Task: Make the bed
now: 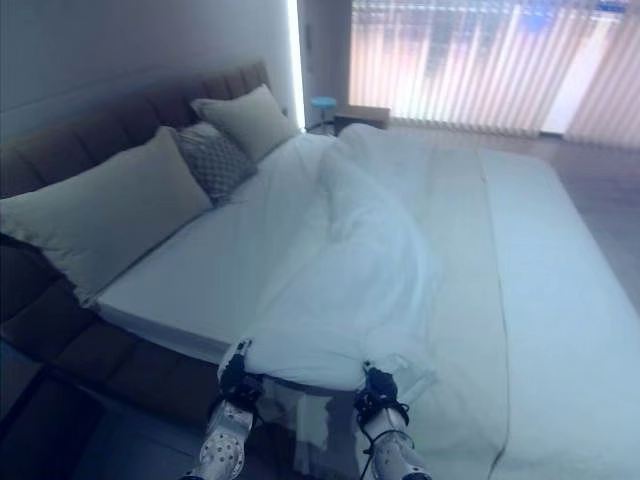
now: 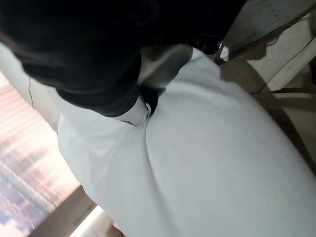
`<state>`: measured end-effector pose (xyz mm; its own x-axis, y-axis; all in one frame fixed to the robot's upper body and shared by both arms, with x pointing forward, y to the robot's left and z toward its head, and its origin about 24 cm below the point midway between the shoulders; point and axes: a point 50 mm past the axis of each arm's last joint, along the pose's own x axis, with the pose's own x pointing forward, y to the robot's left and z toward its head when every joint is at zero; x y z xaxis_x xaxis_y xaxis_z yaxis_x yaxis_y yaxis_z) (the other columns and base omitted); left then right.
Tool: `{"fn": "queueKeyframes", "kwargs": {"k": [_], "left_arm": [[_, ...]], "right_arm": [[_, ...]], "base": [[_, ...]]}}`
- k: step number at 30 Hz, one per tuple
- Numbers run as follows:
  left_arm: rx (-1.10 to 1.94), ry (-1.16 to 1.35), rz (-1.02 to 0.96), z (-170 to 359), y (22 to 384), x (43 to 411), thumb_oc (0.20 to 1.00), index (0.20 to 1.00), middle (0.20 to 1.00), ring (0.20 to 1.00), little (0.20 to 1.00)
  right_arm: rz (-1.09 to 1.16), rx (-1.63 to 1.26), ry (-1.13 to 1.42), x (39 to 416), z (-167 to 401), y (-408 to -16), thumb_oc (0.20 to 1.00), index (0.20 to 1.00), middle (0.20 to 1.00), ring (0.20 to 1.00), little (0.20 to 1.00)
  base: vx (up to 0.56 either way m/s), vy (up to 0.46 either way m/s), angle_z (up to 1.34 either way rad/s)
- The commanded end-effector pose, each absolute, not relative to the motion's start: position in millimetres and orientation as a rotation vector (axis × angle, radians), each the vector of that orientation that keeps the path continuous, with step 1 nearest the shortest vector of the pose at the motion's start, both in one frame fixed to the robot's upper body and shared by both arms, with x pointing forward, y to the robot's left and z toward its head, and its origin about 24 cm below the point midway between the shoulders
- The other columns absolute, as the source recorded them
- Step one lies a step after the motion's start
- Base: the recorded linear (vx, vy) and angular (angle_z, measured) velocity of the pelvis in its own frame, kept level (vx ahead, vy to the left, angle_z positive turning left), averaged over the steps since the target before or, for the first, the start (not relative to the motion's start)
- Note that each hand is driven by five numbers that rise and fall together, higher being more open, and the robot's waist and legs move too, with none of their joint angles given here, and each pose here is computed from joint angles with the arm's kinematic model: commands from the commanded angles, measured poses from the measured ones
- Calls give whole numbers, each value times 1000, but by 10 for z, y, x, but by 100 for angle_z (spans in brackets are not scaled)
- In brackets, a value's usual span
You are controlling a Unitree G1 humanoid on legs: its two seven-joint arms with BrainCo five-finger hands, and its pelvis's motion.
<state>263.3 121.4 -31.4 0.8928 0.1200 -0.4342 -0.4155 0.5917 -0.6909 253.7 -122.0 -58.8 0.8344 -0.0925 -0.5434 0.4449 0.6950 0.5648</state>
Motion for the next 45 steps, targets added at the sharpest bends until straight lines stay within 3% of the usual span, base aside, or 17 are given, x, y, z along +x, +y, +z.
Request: {"fn": "queueKeyframes", "kwargs": {"k": [1,11,24,36,45], "left_arm": [[-827,61,428,67,1860,2785,200,200,200,200,200],[-807,70,510,-3,2023,2725,200,200,200,200,200],[-765,94,520,-67,2127,2673,200,200,200,200,200],[-655,512,639,-909,2031,2053,200,200,200,200,200],[-480,767,612,-1292,1996,1689,200,200,200,200,200]], "right_arm": [[-512,645,382,2450,-555,-1908,200,200,200,200,200],[-519,637,385,2490,-529,-1981,200,200,200,200,200],[-426,622,429,2497,-593,-1736,200,200,200,200,200],[-619,523,747,1741,-1232,-1873,200,200,200,200,200],[-666,413,949,1378,-1490,-2002,200,200,200,200,200]], "base": [[9,214,80],[139,467,-27],[29,601,-24],[25,104,4],[13,0,-1]]}}
